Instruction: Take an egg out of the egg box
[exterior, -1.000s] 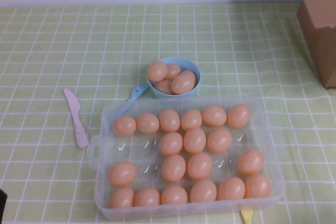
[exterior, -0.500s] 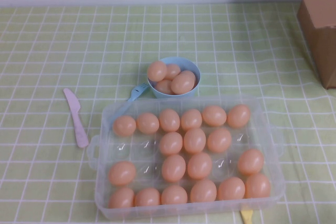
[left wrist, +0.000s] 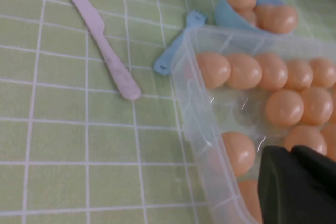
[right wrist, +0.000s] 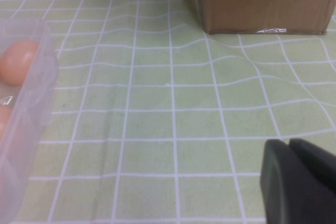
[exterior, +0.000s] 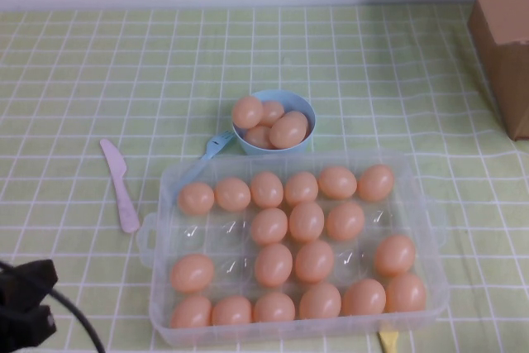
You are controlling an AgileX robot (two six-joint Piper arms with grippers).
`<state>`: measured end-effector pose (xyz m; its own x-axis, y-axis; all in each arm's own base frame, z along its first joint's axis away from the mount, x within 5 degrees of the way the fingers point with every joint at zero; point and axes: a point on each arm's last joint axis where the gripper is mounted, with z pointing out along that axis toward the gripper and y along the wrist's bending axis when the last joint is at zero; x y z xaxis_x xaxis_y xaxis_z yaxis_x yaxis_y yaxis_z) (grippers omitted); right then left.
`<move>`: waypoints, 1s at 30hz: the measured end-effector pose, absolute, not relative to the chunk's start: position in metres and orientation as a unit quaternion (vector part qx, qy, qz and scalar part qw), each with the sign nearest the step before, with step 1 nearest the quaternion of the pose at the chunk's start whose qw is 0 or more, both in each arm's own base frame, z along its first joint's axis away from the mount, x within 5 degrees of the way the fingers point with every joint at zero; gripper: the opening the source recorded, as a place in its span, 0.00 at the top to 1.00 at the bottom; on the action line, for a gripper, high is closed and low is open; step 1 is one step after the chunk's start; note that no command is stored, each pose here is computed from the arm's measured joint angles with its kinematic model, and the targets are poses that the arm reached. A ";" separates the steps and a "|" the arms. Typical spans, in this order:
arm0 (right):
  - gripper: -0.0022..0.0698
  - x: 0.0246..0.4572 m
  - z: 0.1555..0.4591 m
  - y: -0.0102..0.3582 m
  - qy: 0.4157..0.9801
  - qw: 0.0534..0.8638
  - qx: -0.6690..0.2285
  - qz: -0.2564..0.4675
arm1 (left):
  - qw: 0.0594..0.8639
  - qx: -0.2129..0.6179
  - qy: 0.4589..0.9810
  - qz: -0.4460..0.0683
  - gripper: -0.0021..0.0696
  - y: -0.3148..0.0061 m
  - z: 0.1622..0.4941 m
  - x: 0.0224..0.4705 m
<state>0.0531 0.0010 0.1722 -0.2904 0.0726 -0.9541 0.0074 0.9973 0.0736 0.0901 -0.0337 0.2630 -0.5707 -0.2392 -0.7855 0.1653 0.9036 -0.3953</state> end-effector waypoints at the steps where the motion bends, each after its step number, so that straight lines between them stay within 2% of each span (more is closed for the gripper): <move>1: 0.99 0.053 0.172 0.001 0.803 0.595 0.025 0.027 | 0.445 -0.002 0.871 -0.205 0.98 -0.035 0.267 0.097; 4: 0.99 0.053 0.172 0.001 0.803 0.595 0.025 0.027 | 0.414 0.050 0.892 -0.172 0.98 -0.036 0.285 0.118; 10: 0.99 0.053 0.172 0.001 0.803 0.595 0.025 0.027 | 0.347 0.108 0.923 -0.125 0.98 -0.039 0.302 0.169; 17: 0.99 0.053 0.172 0.001 0.803 0.595 0.025 0.027 | 0.297 0.217 0.922 -0.123 0.98 -0.084 0.318 0.222; 22: 0.99 0.053 0.172 0.001 0.803 0.595 0.025 0.027 | 0.242 0.274 0.923 -0.121 0.98 -0.120 0.310 0.255; 27: 0.99 0.053 0.172 0.001 0.803 0.595 0.025 0.027 | 0.172 0.328 0.924 -0.096 0.98 -0.148 0.286 0.276; 30: 0.99 0.053 0.172 0.001 0.803 0.595 0.025 0.027 | 0.138 0.352 0.922 -0.087 0.90 -0.162 0.269 0.279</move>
<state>0.0531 0.0010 0.1722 -0.2904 0.0726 -0.9541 0.0074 0.9973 0.0736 0.2793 -0.1619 0.2692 -0.7141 0.6244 -0.3166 0.6728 0.7371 -0.0639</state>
